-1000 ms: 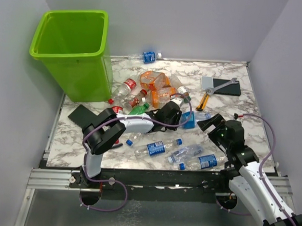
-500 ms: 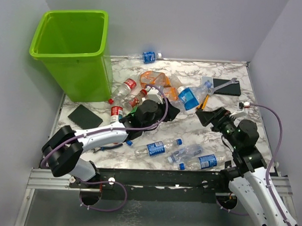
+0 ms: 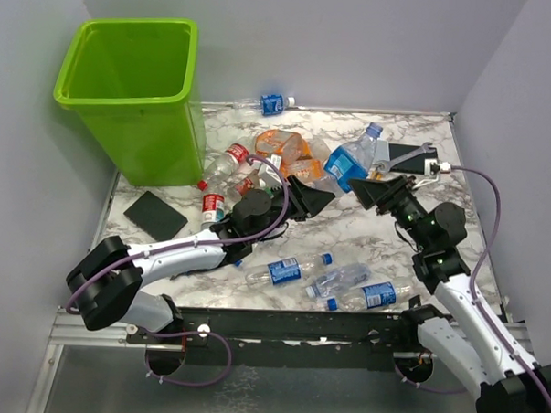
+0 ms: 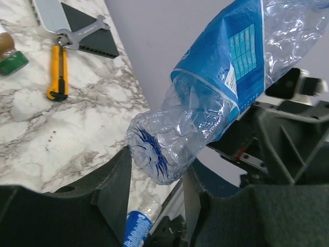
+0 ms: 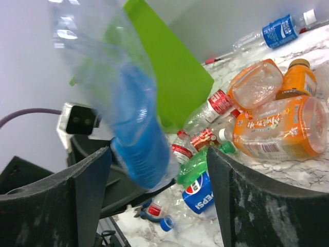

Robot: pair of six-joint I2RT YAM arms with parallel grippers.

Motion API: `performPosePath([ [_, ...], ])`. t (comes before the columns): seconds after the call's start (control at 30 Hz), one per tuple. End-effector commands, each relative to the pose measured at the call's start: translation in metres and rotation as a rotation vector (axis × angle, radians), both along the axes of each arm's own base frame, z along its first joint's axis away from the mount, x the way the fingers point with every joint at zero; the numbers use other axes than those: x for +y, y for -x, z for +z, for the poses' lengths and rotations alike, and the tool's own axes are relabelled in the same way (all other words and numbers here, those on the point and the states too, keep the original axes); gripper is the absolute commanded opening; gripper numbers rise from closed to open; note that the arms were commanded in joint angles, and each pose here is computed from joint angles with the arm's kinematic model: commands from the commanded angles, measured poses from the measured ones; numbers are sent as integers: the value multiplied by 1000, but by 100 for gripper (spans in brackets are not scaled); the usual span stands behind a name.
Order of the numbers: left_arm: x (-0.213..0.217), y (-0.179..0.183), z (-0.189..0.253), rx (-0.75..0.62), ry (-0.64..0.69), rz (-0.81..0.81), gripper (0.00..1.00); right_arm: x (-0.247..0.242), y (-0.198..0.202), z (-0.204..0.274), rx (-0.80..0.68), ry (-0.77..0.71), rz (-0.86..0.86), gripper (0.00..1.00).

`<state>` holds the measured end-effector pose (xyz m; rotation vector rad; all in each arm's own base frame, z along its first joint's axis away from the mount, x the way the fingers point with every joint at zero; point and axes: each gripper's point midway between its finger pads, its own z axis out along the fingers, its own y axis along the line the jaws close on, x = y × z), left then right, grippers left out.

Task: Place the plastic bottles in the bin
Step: Pick up the plastic bottle at the center of the board, then place the plastic bottle in the trash bin.

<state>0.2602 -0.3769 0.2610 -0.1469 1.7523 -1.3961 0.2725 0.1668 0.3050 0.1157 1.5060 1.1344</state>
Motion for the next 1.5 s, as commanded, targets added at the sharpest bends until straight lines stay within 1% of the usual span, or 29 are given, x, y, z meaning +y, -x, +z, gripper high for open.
performPosePath([
  [0.0,0,19,37,-49,135,-60,0,13,-6,24,-53,-46,71,74],
  [0.07,0,21,42,-64,139,-66,0,19,-10,24,-43,-55,85,67],
  [0.2,-4,25,44,-92,123,-88,0,33,-8,31,-72,-66,128,53],
  [0.3,-5,27,43,-112,107,-93,0,44,-6,36,-94,-66,168,40],
  [0.33,-5,27,43,-118,102,-94,0,46,-6,38,-100,-68,177,33],
  [0.37,-4,28,44,-127,97,-93,0,47,-5,39,-105,-68,183,22],
  [0.4,-4,28,43,-130,92,-91,0,48,-6,39,-107,-64,184,5],
  [0.43,-2,28,42,-131,91,-87,3,48,-6,38,-103,-57,179,1],
  [0.47,0,28,42,-137,87,-82,14,46,-6,38,-106,-44,173,0],
  [0.5,3,28,42,-144,78,-70,40,46,-6,37,-108,-21,166,0],
  [0.53,6,26,41,-142,67,-54,54,44,-5,36,-113,12,156,0],
  [0.57,11,24,40,-139,42,-30,76,41,-3,38,-126,51,145,0],
  [0.6,17,22,38,-146,4,-3,93,38,0,38,-138,97,133,0],
  [0.63,24,20,40,-171,-41,23,98,34,3,38,-149,141,121,0],
  [0.73,59,8,45,-249,-238,153,99,25,20,33,-171,299,127,0],
  [0.8,87,4,57,-337,-357,236,99,23,32,26,-154,394,168,0],
  [0.87,105,6,78,-449,-427,269,99,21,45,11,-100,464,215,0],
  [0.93,111,10,101,-549,-466,265,99,18,53,4,-85,512,220,0],
  [1.0,104,16,124,-632,-490,207,99,14,57,-1,-83,552,200,0],
  [1.07,84,25,146,-692,-481,94,99,11,55,-5,-74,585,167,0],
  [1.13,60,36,157,-713,-459,-39,99,13,51,-8,-63,611,145,0],
  [1.23,34,46,171,-693,-401,-163,99,25,46,-8,-69,652,132,0],
  [1.33,21,51,174,-678,-370,-228,99,41,44,-8,-96,687,136,0],
  [1.47,22,50,178,-661,-364,-216,99,65,50,-18,-124,747,173,0],
])
